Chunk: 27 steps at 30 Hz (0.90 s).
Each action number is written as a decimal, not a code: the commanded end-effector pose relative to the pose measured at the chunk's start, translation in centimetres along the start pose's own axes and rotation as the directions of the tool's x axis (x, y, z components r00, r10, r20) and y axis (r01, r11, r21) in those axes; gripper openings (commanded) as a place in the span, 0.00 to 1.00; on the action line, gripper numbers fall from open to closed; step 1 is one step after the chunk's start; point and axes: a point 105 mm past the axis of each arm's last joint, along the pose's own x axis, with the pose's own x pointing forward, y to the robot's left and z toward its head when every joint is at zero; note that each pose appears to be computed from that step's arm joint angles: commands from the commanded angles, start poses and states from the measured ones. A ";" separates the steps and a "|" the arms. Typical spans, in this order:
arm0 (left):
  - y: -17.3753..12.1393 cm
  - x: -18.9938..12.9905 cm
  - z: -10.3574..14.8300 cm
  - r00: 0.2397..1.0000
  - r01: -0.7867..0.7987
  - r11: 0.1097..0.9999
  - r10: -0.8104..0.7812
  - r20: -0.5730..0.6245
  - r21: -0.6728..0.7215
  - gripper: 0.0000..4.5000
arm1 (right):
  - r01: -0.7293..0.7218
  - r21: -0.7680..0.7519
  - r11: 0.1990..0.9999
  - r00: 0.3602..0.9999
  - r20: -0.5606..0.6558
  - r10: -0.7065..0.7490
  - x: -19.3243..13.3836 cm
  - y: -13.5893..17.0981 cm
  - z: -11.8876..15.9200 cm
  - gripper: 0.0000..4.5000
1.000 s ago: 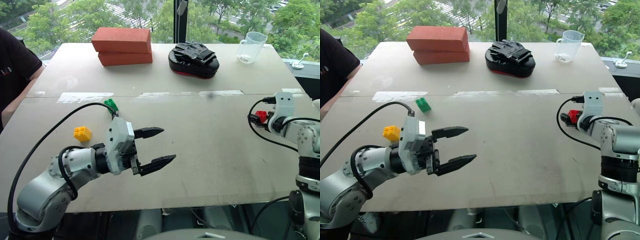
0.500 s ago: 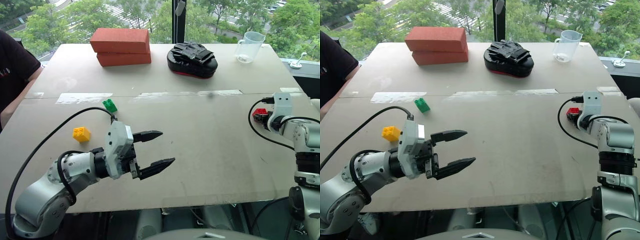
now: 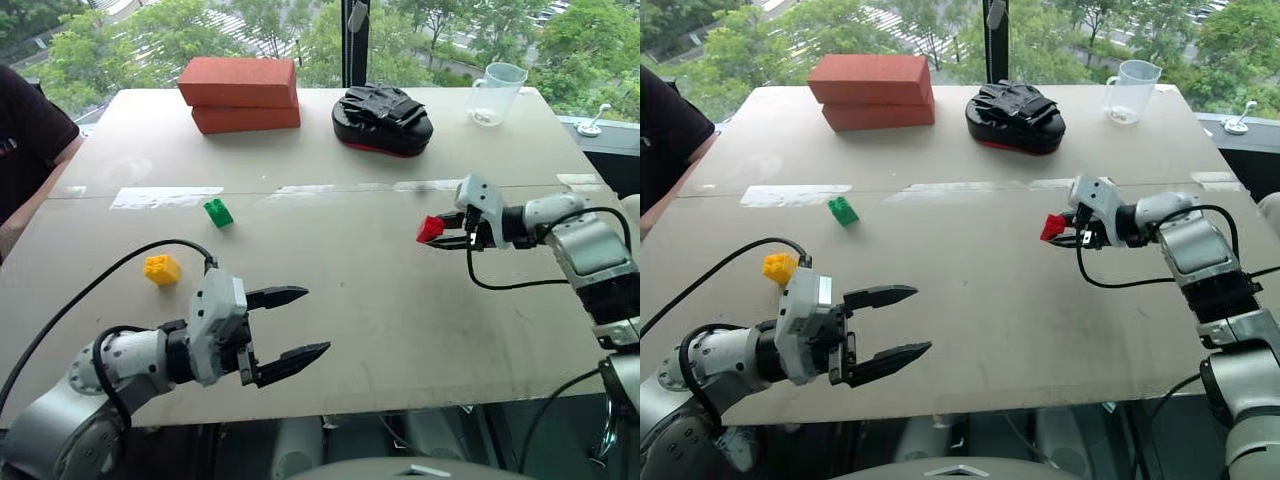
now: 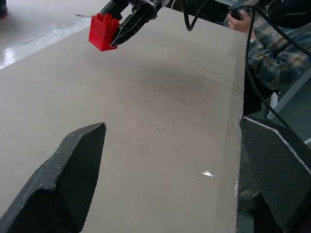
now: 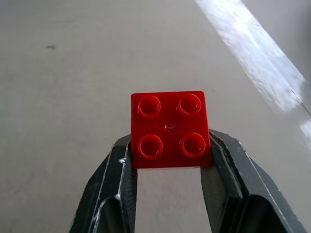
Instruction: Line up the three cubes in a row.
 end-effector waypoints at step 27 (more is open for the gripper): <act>-1.1 -1.4 0.8 0.998 -0.067 0.998 0.066 0.018 0.014 1.00 | -0.145 -0.114 0.983 0.989 -0.029 0.142 3.7 -1.0 0.7 0.29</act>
